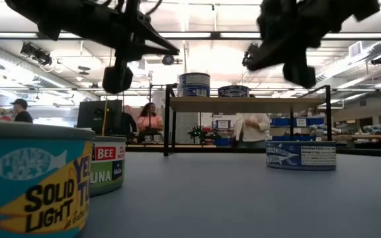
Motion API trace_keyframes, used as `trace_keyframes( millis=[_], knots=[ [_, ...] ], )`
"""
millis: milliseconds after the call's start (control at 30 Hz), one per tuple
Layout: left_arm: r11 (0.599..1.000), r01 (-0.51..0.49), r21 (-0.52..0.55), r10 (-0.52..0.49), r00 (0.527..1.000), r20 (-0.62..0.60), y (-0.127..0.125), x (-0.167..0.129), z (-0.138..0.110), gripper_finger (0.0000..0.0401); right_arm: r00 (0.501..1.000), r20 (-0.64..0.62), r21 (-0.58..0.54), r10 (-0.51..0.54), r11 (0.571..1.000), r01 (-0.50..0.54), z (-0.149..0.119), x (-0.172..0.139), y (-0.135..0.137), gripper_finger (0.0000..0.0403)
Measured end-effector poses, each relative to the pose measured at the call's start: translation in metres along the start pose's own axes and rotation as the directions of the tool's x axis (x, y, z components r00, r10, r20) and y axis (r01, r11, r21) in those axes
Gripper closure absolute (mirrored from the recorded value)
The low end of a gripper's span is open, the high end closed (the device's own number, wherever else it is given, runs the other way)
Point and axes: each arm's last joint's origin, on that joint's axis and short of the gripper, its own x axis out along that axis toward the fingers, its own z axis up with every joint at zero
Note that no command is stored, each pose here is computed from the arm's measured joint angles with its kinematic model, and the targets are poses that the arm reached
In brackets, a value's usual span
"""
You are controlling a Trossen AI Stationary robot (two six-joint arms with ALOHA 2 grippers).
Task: Stack canned seafood by type on shelf
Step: Stack the blue tuna can on top of the blue tuna can on the shelf
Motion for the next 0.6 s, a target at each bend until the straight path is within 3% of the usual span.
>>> trace_keyframes(
  millis=[100,200,333,467,600],
  knots=[
    [0.995,0.003,-0.096,-0.005,1.000,-0.018,0.006,0.012,-0.008,0.0384,0.999,0.028,0.016,0.033,0.999,-0.034,0.003,-0.022,0.002,0.0403],
    [0.983,0.064,-0.169,-0.071,0.997,-0.033,0.008,0.031,-0.016,0.0385,0.999,0.006,0.042,0.038,0.998,-0.038,-0.001,-0.046,0.000,0.0402],
    [0.962,0.133,-0.237,-0.147,0.988,-0.040,-0.003,0.063,-0.017,0.0397,1.000,-0.002,0.088,-0.028,0.996,0.028,-0.016,-0.067,-0.010,0.0402],
    [0.964,0.135,-0.227,-0.157,0.985,-0.078,-0.011,0.091,-0.013,0.0396,0.981,-0.089,0.112,-0.173,0.977,0.183,-0.038,-0.068,-0.028,0.0403],
    [0.955,0.207,-0.211,-0.235,0.965,-0.118,-0.027,0.101,-0.007,0.0397,0.959,-0.168,0.109,-0.228,0.963,0.248,-0.054,-0.052,-0.035,0.0403]
  ],
)
